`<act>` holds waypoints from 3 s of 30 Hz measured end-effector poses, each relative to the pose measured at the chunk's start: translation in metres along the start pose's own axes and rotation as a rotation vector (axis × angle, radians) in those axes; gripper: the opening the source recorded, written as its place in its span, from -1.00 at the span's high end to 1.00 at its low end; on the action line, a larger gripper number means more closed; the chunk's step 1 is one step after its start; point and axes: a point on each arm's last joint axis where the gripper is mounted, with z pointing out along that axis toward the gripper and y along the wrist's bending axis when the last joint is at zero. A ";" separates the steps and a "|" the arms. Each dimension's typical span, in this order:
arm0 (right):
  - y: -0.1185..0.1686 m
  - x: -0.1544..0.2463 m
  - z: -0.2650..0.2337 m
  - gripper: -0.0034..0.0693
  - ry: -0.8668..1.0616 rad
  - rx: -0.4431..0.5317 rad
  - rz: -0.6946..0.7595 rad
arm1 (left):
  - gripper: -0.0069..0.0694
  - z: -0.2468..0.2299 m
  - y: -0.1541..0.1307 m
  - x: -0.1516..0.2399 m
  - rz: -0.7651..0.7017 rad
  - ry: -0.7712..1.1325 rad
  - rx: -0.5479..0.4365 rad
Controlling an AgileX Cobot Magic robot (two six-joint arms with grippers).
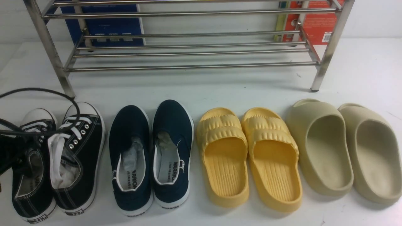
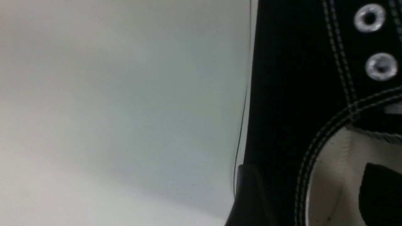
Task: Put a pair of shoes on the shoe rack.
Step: Use the left arm to grab the shoe closest to it, then use the left arm to put a shoe into the shoe rack
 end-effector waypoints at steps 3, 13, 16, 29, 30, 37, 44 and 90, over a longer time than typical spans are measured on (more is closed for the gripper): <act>0.000 0.000 0.000 0.25 0.000 0.000 0.000 | -0.38 0.014 0.001 -0.002 0.017 0.020 -0.022; 0.000 0.000 0.000 0.25 0.000 0.000 0.000 | 0.14 0.039 0.003 -0.005 0.040 0.057 -0.052; 0.000 0.000 0.000 0.25 0.000 0.000 0.000 | 0.52 0.039 0.004 -0.004 0.051 0.067 -0.063; 0.000 0.000 0.000 0.25 0.000 0.000 0.000 | 0.84 0.000 0.006 0.006 0.046 0.043 -0.055; 0.000 0.000 0.000 0.25 0.000 0.000 0.000 | 0.84 -0.016 0.006 0.008 0.044 -0.002 -0.041; 0.000 0.000 0.000 0.25 0.000 0.000 0.000 | 0.84 -0.067 0.008 0.023 0.045 -0.125 -0.011; 0.000 0.000 0.000 0.25 0.000 0.000 0.000 | 0.84 -0.100 0.007 0.040 0.066 -0.209 0.021; 0.000 0.000 0.000 0.25 0.000 0.000 0.000 | 0.84 -0.024 -0.194 -0.102 0.422 -0.115 0.029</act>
